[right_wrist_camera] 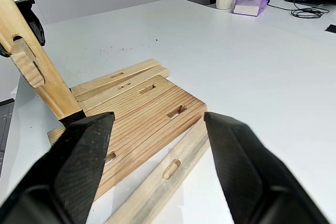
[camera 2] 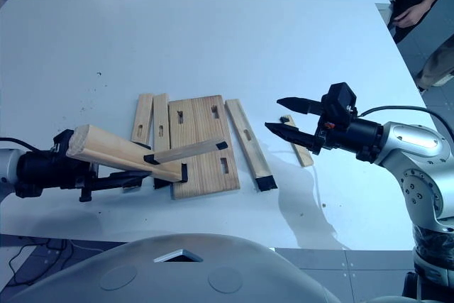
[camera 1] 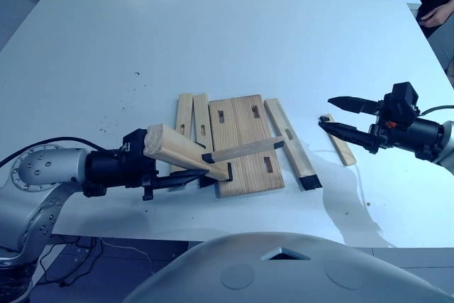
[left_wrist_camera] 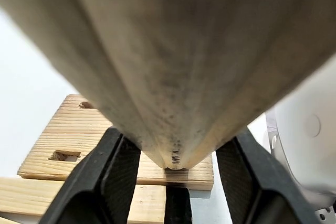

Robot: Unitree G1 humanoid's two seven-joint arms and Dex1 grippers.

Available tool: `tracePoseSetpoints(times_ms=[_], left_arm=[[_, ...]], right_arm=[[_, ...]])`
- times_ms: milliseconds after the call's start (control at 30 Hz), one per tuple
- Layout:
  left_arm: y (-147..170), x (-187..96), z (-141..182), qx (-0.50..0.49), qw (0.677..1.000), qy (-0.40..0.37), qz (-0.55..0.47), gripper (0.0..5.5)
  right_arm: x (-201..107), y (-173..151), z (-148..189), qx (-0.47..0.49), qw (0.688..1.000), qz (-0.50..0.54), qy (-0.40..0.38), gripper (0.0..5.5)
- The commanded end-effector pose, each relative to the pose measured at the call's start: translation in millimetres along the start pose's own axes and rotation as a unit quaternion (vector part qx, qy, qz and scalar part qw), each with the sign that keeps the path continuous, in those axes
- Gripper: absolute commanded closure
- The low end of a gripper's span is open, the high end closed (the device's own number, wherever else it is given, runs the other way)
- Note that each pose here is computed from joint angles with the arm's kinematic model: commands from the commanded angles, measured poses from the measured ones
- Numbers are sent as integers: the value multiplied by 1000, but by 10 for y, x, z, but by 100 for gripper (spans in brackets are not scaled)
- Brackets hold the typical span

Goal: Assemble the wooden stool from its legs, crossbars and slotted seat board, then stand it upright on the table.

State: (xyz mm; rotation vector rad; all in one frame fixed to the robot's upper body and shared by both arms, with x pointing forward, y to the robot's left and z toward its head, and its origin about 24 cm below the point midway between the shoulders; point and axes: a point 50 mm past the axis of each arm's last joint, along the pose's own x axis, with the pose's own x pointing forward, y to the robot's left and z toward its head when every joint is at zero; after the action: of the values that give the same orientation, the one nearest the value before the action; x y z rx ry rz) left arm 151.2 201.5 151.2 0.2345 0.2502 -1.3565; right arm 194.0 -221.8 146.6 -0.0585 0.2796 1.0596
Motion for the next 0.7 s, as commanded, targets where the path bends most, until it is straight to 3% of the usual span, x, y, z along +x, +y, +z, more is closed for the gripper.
tracePoseSetpoints(times_ms=[33, 333, 700], left_arm=[[-9, 25, -151, 1, 999, 44, 9, 340], [8, -6, -375, 35, 992, 118, -3, 340], [245, 191, -492, -6, 996, 94, -8, 340]], right_arm=[[31, 9, 30, -12, 1000, 5, 1, 235], [36, 9, 36, -14, 1000, 9, 4, 235], [104, -22, 52, -20, 999, 26, 16, 235]])
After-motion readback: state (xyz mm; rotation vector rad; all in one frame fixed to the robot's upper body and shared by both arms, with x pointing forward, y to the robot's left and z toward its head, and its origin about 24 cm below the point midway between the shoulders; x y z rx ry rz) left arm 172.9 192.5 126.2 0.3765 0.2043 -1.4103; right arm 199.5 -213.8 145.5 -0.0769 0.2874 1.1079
